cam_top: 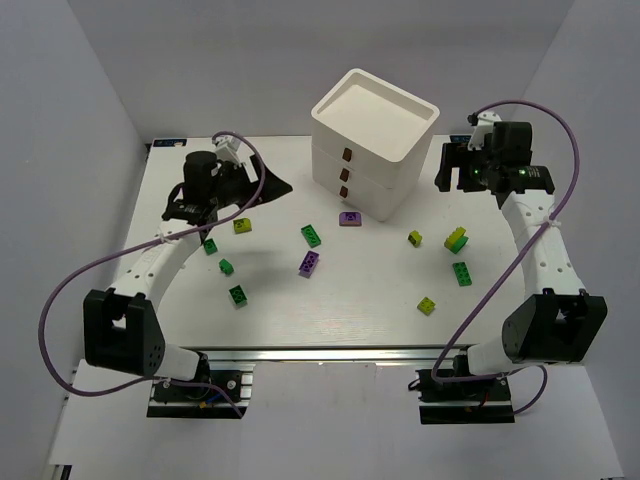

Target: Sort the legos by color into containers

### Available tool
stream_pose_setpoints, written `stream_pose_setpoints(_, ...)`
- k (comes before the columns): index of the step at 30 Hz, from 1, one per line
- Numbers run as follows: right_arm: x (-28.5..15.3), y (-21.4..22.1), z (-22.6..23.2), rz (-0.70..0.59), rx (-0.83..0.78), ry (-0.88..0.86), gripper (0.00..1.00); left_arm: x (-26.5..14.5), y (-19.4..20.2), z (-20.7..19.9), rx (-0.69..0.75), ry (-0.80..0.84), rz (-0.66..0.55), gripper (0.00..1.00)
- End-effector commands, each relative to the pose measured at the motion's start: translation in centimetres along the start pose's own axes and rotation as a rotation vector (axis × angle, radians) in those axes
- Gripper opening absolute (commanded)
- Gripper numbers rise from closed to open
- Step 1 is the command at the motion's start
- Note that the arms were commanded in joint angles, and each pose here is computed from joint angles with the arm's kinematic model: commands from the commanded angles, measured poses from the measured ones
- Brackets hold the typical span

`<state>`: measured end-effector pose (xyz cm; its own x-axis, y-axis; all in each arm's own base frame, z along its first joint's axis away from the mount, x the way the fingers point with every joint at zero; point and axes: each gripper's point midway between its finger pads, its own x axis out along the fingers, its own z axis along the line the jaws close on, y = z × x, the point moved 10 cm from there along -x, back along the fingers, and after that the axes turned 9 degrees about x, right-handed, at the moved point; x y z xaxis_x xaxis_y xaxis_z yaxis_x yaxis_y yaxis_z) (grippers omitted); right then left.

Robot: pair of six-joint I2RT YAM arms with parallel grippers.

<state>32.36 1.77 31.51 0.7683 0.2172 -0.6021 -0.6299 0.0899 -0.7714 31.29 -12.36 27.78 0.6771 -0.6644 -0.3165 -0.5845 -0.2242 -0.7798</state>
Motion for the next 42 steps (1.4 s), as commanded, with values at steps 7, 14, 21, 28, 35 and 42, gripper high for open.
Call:
stream_pose_setpoints(7,-1.8,-0.4,2.0,-0.032,-0.304,-0.332,0.89,4.6,-0.5,-3.7,0.027,0.168,0.053,0.72)
stream_pose_setpoints(14,-2.2,0.1,4.0,-0.043,-0.5,-0.508,0.89,8.5,-1.2,-3.9,0.077,0.146,0.044,0.32)
stream_pose_setpoints(21,-2.7,-0.1,6.6,-0.121,-0.516,-0.704,0.09,13.6,-2.1,-2.7,0.235,0.082,0.005,0.62)
stream_pose_setpoints(28,-2.2,-0.3,8.2,-0.137,-0.355,-0.68,0.48,17.6,-2.6,-3.3,0.384,0.117,-0.07,0.72)
stream_pose_setpoints(35,-1.6,0.2,8.4,-0.118,-0.335,-0.666,0.54,19.9,-2.9,-4.5,0.492,0.089,-0.097,0.71)
stream_pose_setpoints(42,-1.1,0.3,8.1,-0.102,-0.319,-0.639,0.54,21.2,-3.0,-5.4,0.544,0.05,-0.115,0.65)
